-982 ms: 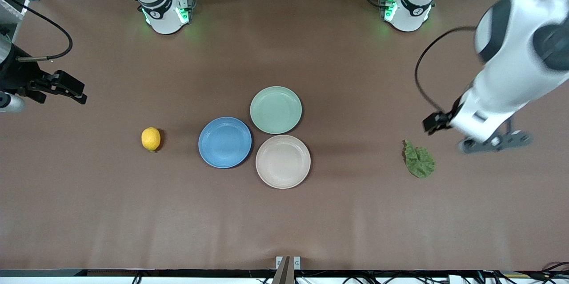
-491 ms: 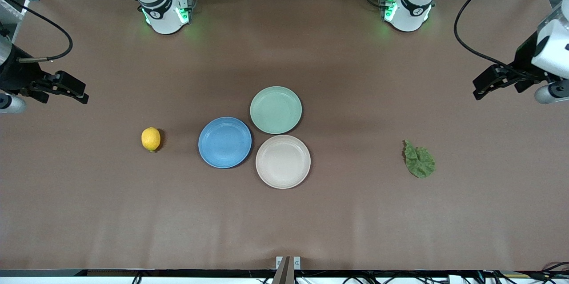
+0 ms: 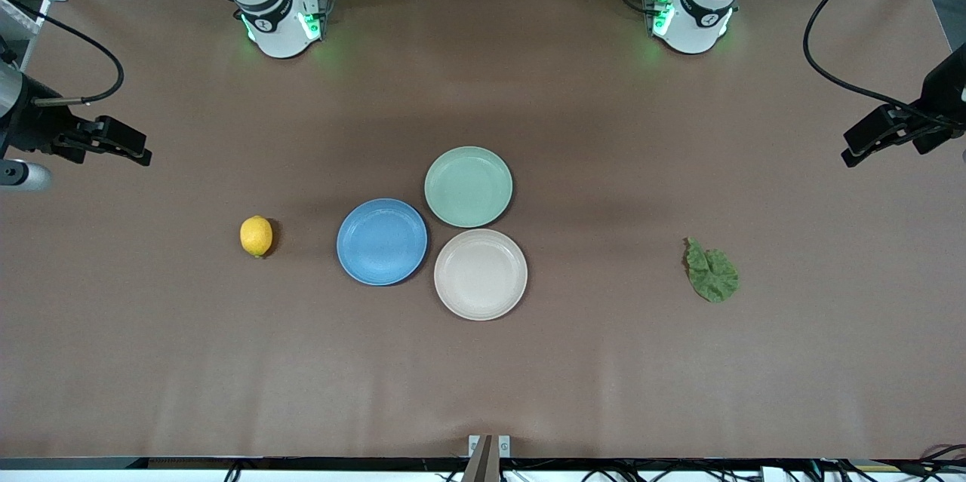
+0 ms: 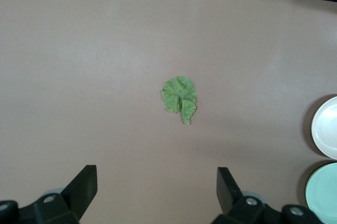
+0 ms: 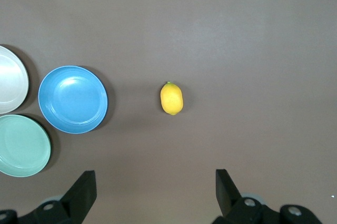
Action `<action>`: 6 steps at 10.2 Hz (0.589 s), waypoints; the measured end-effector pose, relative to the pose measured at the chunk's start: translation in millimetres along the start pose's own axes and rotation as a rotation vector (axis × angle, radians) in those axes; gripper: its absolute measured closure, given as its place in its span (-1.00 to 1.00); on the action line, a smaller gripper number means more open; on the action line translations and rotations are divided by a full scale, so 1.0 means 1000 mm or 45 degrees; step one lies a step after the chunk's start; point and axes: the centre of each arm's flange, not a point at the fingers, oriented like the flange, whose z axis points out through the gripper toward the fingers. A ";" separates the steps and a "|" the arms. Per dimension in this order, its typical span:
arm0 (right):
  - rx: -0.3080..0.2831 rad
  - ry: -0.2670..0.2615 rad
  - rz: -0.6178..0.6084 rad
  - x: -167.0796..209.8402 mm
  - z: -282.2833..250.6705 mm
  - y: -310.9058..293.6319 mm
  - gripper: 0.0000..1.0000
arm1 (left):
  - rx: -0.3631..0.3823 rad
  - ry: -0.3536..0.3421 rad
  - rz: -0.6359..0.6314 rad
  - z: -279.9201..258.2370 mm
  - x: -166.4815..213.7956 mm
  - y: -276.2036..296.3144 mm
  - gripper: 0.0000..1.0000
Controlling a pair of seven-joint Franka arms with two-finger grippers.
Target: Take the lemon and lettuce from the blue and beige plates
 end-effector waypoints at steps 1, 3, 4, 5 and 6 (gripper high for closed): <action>-0.007 0.001 0.001 0.000 0.000 0.001 -1.00 | -0.005 -0.001 0.003 0.000 0.000 0.000 -1.00; -0.011 0.002 0.000 0.000 0.000 0.001 -1.00 | -0.013 -0.008 0.013 0.002 -0.001 0.003 -1.00; -0.011 0.001 -0.002 0.000 0.000 0.000 -1.00 | -0.015 -0.010 0.015 0.002 -0.001 0.003 -1.00; -0.012 0.000 -0.003 0.000 0.001 -0.001 -1.00 | -0.015 -0.012 0.018 0.003 -0.001 0.004 -1.00; -0.012 -0.003 -0.001 0.000 0.001 0.000 -1.00 | -0.015 -0.014 0.020 0.004 -0.002 0.005 -1.00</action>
